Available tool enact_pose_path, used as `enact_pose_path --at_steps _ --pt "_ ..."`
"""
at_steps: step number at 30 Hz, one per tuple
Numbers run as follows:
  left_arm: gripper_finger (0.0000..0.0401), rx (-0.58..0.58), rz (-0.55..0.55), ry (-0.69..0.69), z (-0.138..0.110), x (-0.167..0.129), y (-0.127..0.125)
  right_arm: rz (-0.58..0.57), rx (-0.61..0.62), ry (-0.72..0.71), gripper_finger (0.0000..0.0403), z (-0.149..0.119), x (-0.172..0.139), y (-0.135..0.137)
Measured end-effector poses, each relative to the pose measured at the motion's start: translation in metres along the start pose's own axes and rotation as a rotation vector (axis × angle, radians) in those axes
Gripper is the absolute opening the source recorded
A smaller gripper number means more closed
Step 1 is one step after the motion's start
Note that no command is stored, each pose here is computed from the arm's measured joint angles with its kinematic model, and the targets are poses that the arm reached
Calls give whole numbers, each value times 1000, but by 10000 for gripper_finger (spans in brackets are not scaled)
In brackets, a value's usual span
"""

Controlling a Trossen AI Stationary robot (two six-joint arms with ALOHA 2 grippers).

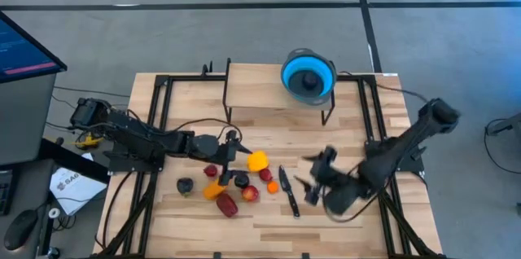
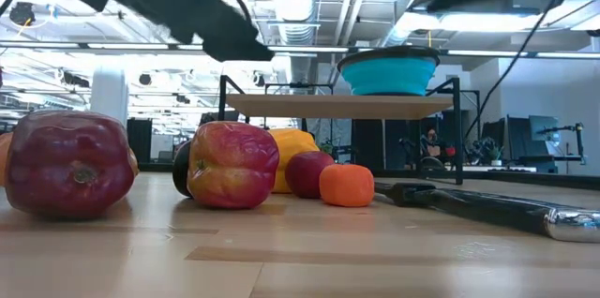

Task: Pick & Place Fruit
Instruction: Put the yellow bell pepper into the blue strainer bowl on the shelf

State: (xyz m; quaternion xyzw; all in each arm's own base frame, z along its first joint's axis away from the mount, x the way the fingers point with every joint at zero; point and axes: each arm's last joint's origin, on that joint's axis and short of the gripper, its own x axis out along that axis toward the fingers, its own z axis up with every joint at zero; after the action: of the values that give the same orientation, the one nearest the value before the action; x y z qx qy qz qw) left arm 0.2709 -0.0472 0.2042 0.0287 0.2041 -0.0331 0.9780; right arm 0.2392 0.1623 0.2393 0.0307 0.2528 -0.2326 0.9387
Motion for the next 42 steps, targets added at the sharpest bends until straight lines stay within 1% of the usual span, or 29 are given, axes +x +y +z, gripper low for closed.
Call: enact_pose_path --at_steps 3,5,8,11,15,19,21,24,27,29,31,33,37,42 --pt "349 -39 26 23 -1 12 7 -31 35 17 314 -28 17 22" --pt "368 -74 40 86 -10 24 9 -66 57 19 314 -44 27 30" --pt "391 -92 49 129 -15 46 8 -106 87 33 314 -65 38 37" --pt "398 -82 57 182 -24 65 4 -129 144 27 314 -79 44 42" --pt "391 -60 139 215 -32 78 4 -138 203 -12 314 -90 45 48" --pt "384 -47 194 251 -41 81 5 -133 257 -63 314 -94 42 52" --pt "382 -40 203 277 -43 80 5 -124 272 -69 314 -94 41 53" --pt "382 -44 201 285 -40 76 4 -117 276 -71 314 -95 39 55" --pt "385 -94 206 294 -32 66 4 -111 287 -74 314 -94 39 56" --pt "386 -140 218 326 -29 56 5 -106 292 -75 314 -94 39 56" --pt "385 -209 238 349 -25 47 6 -109 287 -75 314 -94 40 56" --pt "383 -280 286 378 -25 39 8 -119 285 -85 314 -93 41 55" --pt "378 -360 346 383 -28 38 8 -143 278 -123 314 -90 44 53" --pt "376 -459 387 390 -37 39 8 -160 269 -130 314 -87 49 51"
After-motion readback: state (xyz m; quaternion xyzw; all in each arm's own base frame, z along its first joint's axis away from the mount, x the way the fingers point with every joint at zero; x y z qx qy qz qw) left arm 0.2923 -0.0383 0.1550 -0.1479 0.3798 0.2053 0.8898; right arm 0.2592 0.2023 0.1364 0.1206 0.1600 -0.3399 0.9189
